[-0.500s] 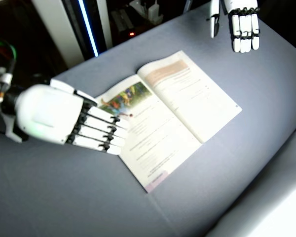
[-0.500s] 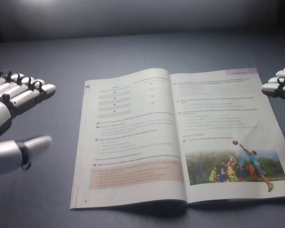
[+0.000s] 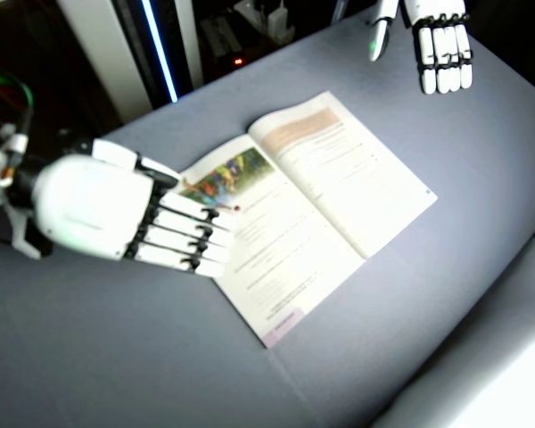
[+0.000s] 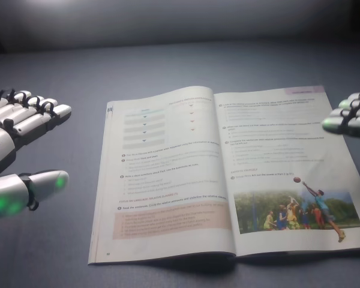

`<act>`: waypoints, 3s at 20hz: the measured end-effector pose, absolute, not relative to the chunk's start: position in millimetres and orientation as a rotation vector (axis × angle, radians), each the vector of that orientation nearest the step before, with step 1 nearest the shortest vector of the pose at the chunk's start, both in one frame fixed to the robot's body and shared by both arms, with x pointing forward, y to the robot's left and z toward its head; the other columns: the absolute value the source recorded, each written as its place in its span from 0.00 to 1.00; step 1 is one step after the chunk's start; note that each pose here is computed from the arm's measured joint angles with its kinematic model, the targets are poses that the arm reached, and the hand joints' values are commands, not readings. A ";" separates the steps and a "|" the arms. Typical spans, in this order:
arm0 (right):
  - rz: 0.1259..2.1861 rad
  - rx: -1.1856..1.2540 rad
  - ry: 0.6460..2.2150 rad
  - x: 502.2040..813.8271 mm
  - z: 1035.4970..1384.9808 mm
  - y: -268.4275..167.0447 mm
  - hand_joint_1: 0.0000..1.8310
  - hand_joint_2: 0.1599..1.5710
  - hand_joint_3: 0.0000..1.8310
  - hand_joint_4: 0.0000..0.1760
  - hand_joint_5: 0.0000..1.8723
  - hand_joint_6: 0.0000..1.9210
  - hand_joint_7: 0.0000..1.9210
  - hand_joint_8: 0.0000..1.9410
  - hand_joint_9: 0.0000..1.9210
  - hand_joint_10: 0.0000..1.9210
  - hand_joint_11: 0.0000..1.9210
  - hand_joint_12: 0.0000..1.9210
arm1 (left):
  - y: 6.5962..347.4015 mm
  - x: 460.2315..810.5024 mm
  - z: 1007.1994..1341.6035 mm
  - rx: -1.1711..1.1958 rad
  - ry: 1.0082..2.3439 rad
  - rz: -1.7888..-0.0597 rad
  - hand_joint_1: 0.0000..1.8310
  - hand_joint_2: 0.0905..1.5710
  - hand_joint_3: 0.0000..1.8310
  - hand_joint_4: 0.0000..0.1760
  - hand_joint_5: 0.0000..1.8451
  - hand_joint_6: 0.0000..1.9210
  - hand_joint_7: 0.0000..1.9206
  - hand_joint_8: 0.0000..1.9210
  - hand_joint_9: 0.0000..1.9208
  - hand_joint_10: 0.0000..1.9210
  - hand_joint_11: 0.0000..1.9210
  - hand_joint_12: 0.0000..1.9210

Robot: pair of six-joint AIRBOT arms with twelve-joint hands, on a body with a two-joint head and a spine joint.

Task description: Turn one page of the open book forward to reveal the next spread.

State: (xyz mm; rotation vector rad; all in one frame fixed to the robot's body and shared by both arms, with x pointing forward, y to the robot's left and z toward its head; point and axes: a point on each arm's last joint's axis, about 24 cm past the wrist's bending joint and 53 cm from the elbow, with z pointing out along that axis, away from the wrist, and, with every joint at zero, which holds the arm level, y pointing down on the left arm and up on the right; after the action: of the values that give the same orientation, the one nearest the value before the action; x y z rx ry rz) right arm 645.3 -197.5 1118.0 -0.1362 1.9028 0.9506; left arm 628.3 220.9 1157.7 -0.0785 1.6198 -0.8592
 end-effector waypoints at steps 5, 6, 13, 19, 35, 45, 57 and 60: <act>0.867 -0.116 1.991 654.1 1092.7 -211.3 0.00 0.86 0.00 0.00 0.02 0.00 0.02 0.00 0.00 0.00 0.00 0.00 | 221.2 628.5 1157.0 -0.078 1.623 -0.859 0.00 0.85 0.00 0.00 0.05 0.00 0.04 0.00 0.03 0.00 0.01 0.06; 0.848 -0.120 2.004 654.6 1089.4 -213.9 0.00 0.86 0.00 0.00 0.01 0.00 0.01 0.00 0.00 0.00 0.00 0.00 | 221.0 628.5 1156.9 -0.077 1.624 -0.860 0.00 0.86 0.01 0.00 0.05 0.00 0.05 0.00 0.03 0.00 0.01 0.06; 0.837 -0.201 2.058 656.8 1068.4 -190.7 0.00 0.85 0.00 0.00 0.06 0.01 0.05 0.00 0.01 0.00 0.01 0.00 | 216.1 627.8 1151.9 -0.068 1.637 -0.871 0.00 0.85 0.00 0.00 0.04 0.00 0.03 0.00 0.02 0.00 0.00 0.06; 0.848 -0.295 2.060 655.5 1067.4 -165.6 0.00 0.84 0.00 0.00 0.06 0.00 0.05 0.00 0.02 0.00 0.01 0.00 | 214.4 629.5 1156.1 -0.070 1.625 -0.882 0.00 0.85 0.00 0.00 0.05 0.00 0.04 0.00 0.03 0.00 0.00 0.06; 1.231 -0.267 1.801 680.1 1125.1 -40.1 0.00 0.82 0.00 0.00 0.03 0.01 0.04 0.01 0.02 0.00 0.06 0.02 | 215.4 633.3 1164.8 -0.083 1.588 -0.901 0.00 0.84 0.00 0.00 0.04 0.00 0.03 0.00 0.02 0.00 0.00 0.03; 1.379 -0.402 1.765 645.7 1120.2 43.7 0.00 0.88 0.00 0.00 0.07 0.01 0.07 0.00 0.05 0.00 0.01 0.01 | 230.0 636.2 1207.3 -0.102 1.438 -0.914 0.00 0.81 0.00 0.00 0.04 0.00 0.03 0.00 0.02 0.01 0.02 0.01; 1.861 -0.652 1.430 541.3 1231.0 78.8 0.00 0.85 0.00 0.00 0.10 0.00 0.10 0.00 0.07 0.00 0.03 0.02 | 249.1 638.3 1205.1 -0.126 1.459 -0.860 0.00 0.82 0.00 0.00 0.05 0.00 0.04 0.00 0.04 0.00 0.03 0.01; 1.878 -0.612 1.365 548.1 1251.8 63.1 0.00 0.85 0.00 0.00 0.07 0.00 0.06 0.00 0.04 0.00 0.01 0.01 | 245.5 636.8 1204.3 -0.107 1.465 -0.864 0.00 0.84 0.00 0.00 0.06 0.00 0.04 0.00 0.04 0.00 0.04 0.02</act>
State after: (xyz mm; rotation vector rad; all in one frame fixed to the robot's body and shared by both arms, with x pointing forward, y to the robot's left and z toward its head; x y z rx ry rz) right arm 548.1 63.1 1251.8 -0.6116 1.3652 1.8776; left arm 636.8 245.5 1204.3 -0.1073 1.4646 -0.8642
